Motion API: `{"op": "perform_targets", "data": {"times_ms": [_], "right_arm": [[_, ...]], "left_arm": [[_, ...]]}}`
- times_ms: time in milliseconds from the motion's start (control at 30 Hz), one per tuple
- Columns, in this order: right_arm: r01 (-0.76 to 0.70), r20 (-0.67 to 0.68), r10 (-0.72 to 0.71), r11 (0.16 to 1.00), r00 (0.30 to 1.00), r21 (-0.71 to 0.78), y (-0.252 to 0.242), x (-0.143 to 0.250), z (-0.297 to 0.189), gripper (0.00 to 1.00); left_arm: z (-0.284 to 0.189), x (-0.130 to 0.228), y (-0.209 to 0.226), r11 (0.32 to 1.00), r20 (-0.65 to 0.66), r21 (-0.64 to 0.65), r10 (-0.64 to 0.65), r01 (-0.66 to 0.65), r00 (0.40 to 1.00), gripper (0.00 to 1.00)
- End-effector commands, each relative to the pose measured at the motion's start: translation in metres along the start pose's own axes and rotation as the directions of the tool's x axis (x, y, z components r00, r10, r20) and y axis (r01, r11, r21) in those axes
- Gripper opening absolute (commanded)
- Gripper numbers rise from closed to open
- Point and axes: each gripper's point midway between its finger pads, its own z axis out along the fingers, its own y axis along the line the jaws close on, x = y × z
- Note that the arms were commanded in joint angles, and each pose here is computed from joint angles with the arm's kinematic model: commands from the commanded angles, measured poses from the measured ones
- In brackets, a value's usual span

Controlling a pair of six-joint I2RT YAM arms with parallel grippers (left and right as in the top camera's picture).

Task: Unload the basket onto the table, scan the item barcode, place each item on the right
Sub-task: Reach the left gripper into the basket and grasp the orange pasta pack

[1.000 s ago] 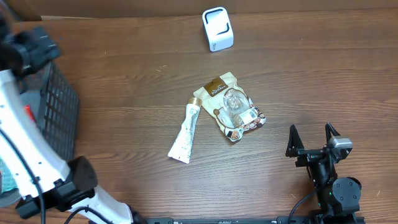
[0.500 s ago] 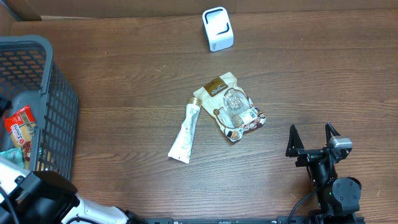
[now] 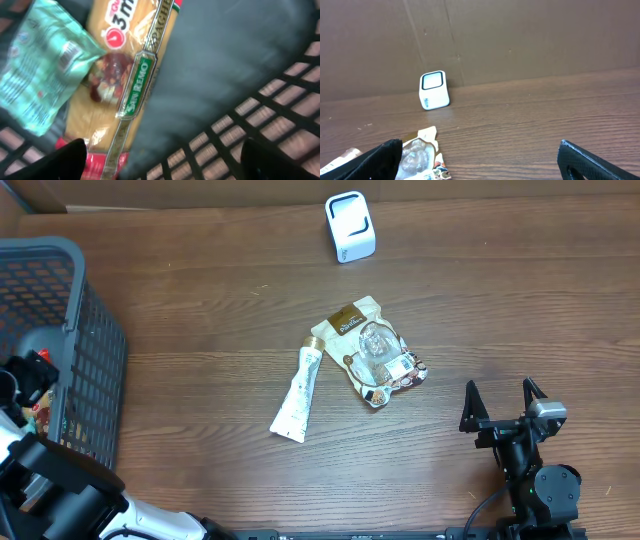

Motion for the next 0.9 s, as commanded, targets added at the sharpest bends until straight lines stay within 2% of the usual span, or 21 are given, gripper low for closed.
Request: {"op": "perform_targets", "data": {"times_ms": [0,67,100,133,233,367,500,600,867], "right_arm": [[0.001,-0.002,-0.001,1.0,1.0,-0.009,0.001,0.003,0.0,1.0],[0.001,-0.002,-0.001,1.0,1.0,-0.009,0.001,0.003,0.0,1.0],[0.001,-0.002,-0.001,1.0,1.0,-0.009,0.001,0.003,0.0,1.0],[0.001,-0.002,-0.001,1.0,1.0,-0.009,0.001,0.003,0.0,1.0],[0.001,-0.002,-0.001,1.0,1.0,-0.009,0.001,0.003,0.0,1.0],[0.001,-0.002,-0.001,1.0,1.0,-0.009,0.001,0.003,0.0,1.0],[0.001,-0.002,-0.001,1.0,1.0,-0.009,0.001,0.003,0.0,1.0],[0.001,-0.002,-0.001,1.0,1.0,-0.009,0.001,0.003,0.0,1.0],[0.001,-0.002,-0.001,1.0,1.0,-0.009,0.001,0.003,0.0,1.0]], "left_arm": [[0.021,0.012,0.003,0.997,-0.022,-0.019,0.075,-0.075,0.997,0.9],[0.034,0.017,0.009,0.996,-0.032,-0.051,0.073,-0.075,0.997,0.9],[0.041,0.021,0.016,0.994,-0.042,-0.082,0.064,-0.067,0.997,0.82],[0.046,0.024,0.022,0.992,-0.043,-0.118,0.032,-0.037,0.999,0.82],[0.058,0.031,0.037,0.98,-0.042,-0.198,-0.037,0.028,0.998,0.82],[0.068,0.037,0.043,0.973,-0.045,-0.229,-0.044,0.033,0.998,0.84],[0.065,0.037,0.062,0.938,-0.016,-0.337,-0.091,0.08,0.996,0.91],[0.066,0.033,0.067,0.935,0.002,-0.343,-0.093,0.088,0.996,1.0],[0.091,0.035,0.06,0.957,-0.062,-0.289,-0.012,-0.006,0.998,0.98]]}}
